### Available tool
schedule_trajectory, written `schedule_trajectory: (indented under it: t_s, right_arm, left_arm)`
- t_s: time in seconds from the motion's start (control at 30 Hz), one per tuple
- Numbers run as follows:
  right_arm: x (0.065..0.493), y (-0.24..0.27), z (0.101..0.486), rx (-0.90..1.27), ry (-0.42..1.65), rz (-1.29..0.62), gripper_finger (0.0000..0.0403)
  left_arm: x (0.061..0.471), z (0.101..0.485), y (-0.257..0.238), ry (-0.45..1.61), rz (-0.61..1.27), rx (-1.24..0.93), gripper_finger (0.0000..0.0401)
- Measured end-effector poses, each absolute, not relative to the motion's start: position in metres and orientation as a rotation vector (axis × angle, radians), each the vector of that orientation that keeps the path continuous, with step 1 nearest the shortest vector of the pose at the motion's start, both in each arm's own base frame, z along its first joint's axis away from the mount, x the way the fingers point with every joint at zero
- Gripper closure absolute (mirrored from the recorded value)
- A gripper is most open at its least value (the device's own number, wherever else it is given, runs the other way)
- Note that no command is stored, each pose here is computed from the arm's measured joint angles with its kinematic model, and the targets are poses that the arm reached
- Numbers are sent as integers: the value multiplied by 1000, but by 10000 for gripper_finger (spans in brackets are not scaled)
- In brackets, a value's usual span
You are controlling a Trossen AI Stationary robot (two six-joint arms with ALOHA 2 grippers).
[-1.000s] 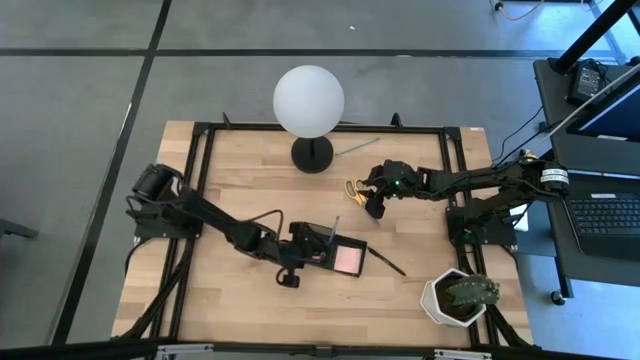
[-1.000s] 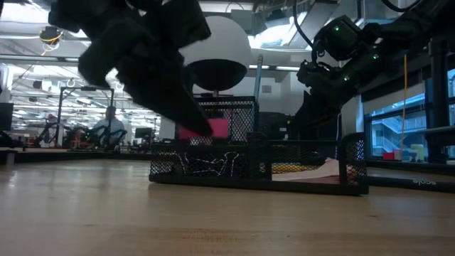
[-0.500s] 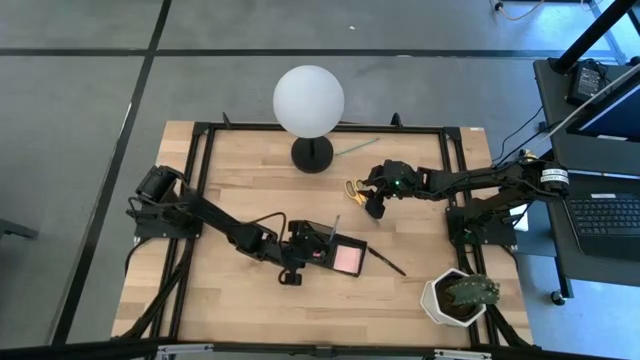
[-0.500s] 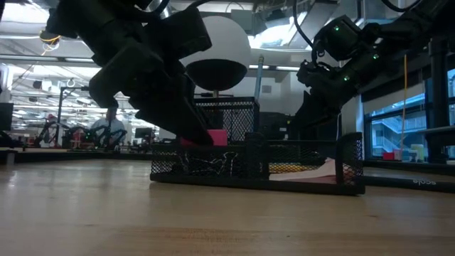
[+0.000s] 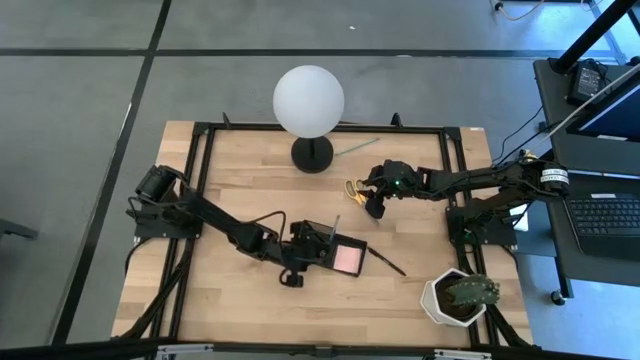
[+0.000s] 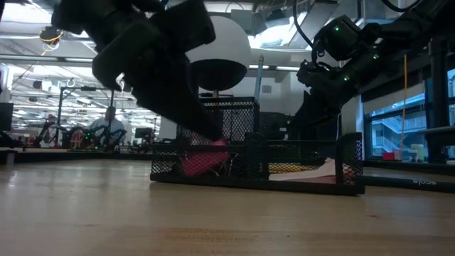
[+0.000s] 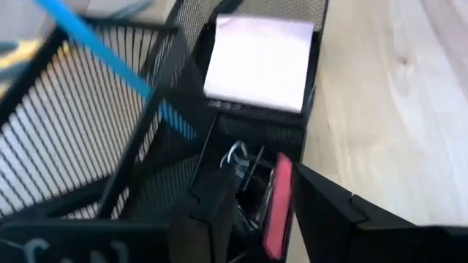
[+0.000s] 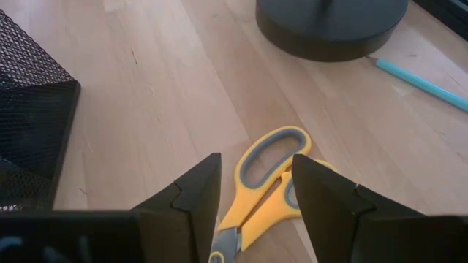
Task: Pick and place office supplies into organizer
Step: Put the pink eraser into the black desk organizer, then put the yellow scissors into the black desk organizer
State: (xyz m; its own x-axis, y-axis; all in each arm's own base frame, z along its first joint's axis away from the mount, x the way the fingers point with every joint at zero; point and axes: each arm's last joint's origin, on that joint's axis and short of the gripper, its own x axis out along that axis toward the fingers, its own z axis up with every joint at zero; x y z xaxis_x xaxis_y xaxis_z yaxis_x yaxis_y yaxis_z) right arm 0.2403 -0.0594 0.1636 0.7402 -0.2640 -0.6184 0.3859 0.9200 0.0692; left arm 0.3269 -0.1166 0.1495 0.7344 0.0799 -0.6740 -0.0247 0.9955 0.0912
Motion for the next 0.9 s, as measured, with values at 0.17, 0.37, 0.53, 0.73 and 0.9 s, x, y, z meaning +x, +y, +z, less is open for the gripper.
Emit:
schedule_trajectory:
  t_s: [0.17,0.37,0.53,0.73,0.9]
  right_arm:
    - [240,-59,164,198,646,-359,232]
    - [240,-59,163,199,649,-359,232]
    - [239,-59,162,200,666,-359,232]
    - [238,-59,161,246,672,-373,232]
    - [237,-58,160,325,675,-397,232]
  left_arm:
    - [332,158,-119,760,34,142,265]
    - [338,184,-127,769,-5,184,263]
    - [328,221,-134,760,-48,187,267]
    - [301,269,-124,688,-1,190,275]
    - [282,286,-103,702,140,251,278]
